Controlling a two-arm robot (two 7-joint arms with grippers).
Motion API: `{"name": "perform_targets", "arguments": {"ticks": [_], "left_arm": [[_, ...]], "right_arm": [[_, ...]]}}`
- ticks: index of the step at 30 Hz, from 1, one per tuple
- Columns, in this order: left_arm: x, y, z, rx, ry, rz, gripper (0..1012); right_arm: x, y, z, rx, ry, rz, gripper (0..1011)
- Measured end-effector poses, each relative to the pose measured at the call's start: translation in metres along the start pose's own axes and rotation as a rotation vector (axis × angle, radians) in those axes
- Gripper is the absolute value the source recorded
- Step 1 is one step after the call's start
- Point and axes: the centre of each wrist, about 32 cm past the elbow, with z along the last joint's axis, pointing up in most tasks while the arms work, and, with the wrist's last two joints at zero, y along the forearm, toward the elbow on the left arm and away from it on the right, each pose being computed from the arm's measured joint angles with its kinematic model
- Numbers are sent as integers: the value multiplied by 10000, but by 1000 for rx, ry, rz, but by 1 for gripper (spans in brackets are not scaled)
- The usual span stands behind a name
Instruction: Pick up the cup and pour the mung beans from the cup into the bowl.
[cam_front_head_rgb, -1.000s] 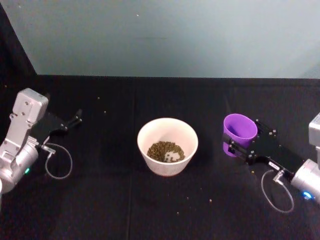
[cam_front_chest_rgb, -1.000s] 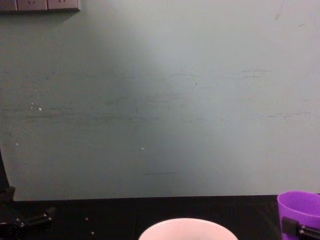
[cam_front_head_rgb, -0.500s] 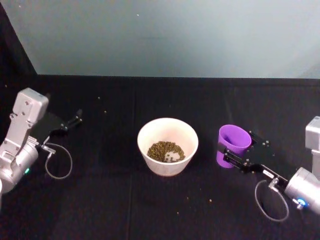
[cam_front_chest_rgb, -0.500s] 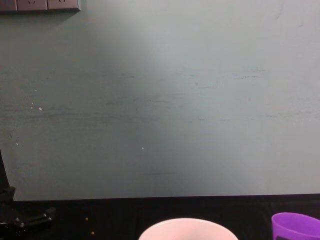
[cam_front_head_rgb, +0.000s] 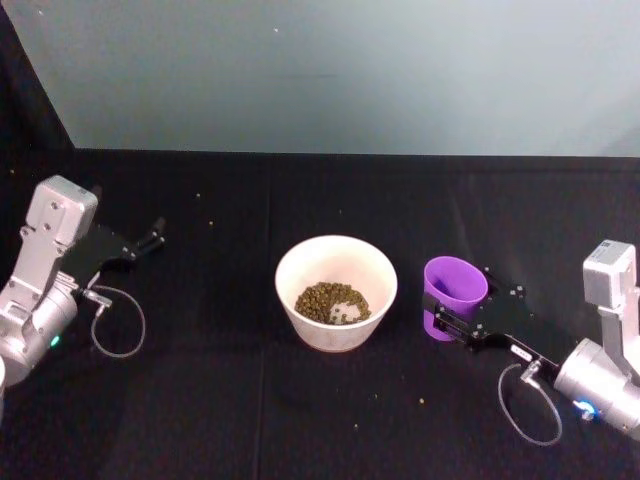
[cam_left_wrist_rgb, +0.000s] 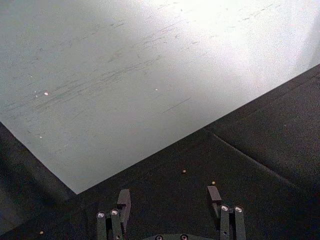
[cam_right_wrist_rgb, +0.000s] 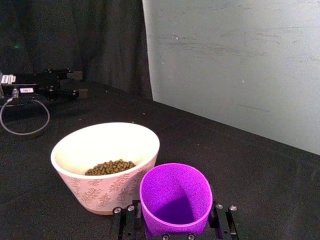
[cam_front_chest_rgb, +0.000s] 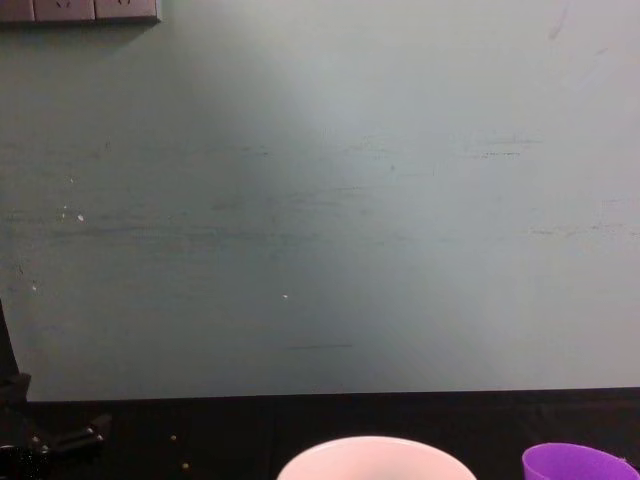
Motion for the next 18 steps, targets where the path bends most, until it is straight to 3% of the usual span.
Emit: {"name": "perform_targets", "arguments": {"ticks": [15,18], "left_arm": [[0,0,0,0,0,0,1000],[0,0,0,0,0,0,1000]], "right_arm": [[-11,6,-4,-5,-23,0,728],[-11,6,-4,-4,-23,0,800]]}}
